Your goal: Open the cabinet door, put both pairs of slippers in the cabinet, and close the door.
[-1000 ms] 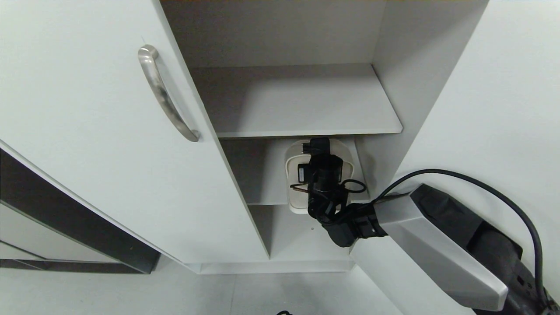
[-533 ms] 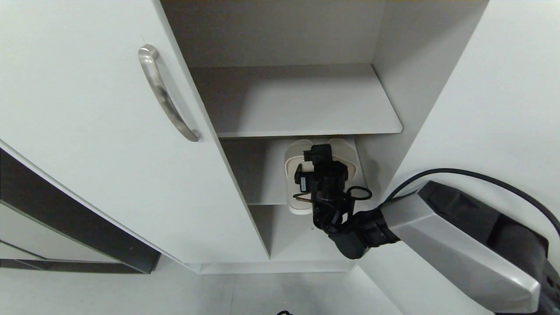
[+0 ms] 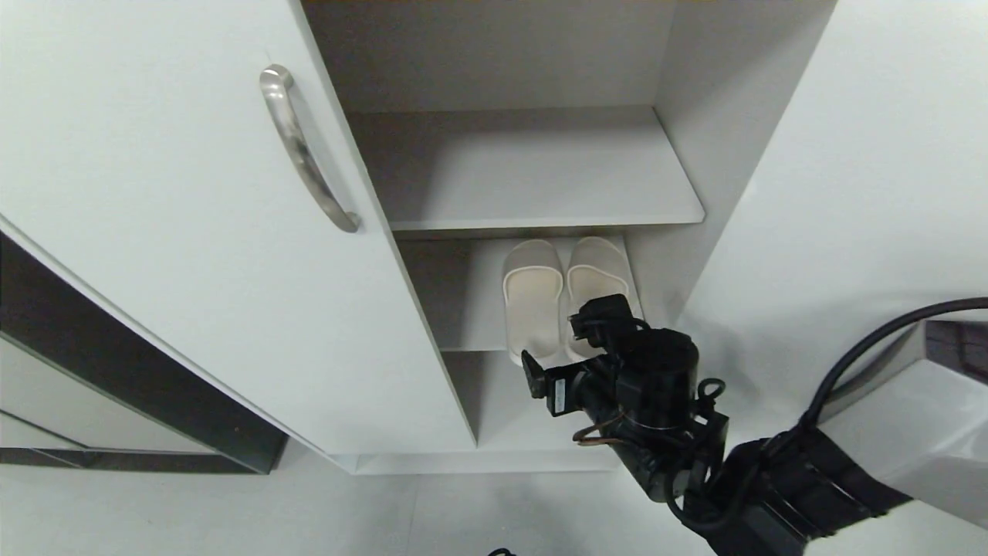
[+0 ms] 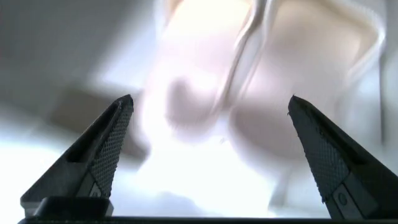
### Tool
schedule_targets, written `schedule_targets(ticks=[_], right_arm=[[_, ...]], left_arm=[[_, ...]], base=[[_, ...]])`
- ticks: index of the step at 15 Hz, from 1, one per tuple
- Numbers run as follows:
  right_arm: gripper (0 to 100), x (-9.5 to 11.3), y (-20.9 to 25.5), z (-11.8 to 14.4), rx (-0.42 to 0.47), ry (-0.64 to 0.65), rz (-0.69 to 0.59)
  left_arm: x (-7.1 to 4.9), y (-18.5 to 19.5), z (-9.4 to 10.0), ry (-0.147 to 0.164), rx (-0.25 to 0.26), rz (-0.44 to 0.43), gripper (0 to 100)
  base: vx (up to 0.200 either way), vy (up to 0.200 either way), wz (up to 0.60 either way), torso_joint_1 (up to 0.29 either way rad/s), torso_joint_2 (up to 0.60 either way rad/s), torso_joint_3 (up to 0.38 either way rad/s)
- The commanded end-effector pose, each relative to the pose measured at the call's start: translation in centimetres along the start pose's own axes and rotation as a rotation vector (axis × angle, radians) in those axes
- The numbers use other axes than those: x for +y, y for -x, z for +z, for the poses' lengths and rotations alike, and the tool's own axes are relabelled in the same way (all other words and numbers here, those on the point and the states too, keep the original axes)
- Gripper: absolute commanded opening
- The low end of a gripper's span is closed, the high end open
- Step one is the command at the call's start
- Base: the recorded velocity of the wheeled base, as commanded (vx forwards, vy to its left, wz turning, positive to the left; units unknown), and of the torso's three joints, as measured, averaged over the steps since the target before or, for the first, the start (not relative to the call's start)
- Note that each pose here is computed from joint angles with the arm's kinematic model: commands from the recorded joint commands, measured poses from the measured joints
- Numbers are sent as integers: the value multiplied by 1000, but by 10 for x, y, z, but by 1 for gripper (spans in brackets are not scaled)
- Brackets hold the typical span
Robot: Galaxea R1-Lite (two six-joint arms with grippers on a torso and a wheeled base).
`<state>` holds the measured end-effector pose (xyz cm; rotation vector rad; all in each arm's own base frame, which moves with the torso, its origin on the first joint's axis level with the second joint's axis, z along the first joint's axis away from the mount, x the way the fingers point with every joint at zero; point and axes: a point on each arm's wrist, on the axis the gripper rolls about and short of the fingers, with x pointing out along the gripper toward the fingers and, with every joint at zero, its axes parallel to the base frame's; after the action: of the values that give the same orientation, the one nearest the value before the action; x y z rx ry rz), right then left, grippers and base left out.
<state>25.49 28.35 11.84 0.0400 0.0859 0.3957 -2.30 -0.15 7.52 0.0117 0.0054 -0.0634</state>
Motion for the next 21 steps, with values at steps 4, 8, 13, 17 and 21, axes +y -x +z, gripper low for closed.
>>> schedule_targets(ticks=[4,8,13,17,21], right_arm=[[100,-3,23,21,-46,-41,27],[100,-2,24,37,-98,-62,29],[100,10,46,48,-117,-52,82],[100,21,52,48,-153,-37,93],[100,28,57,48,-222,6,65]], left_arm=[[0,0,0,0,0,1,0],[0,0,0,6,0,2,0],[0,0,0,6,0,2,0],[0,0,0,4,0,2,0],[0,0,0,4,0,2,0]], base=[[-200,0,0,0,0,6],[0,0,0,0,0,0],[0,0,0,0,0,0],[0,0,0,2,1,132],[0,0,0,2,2,199]])
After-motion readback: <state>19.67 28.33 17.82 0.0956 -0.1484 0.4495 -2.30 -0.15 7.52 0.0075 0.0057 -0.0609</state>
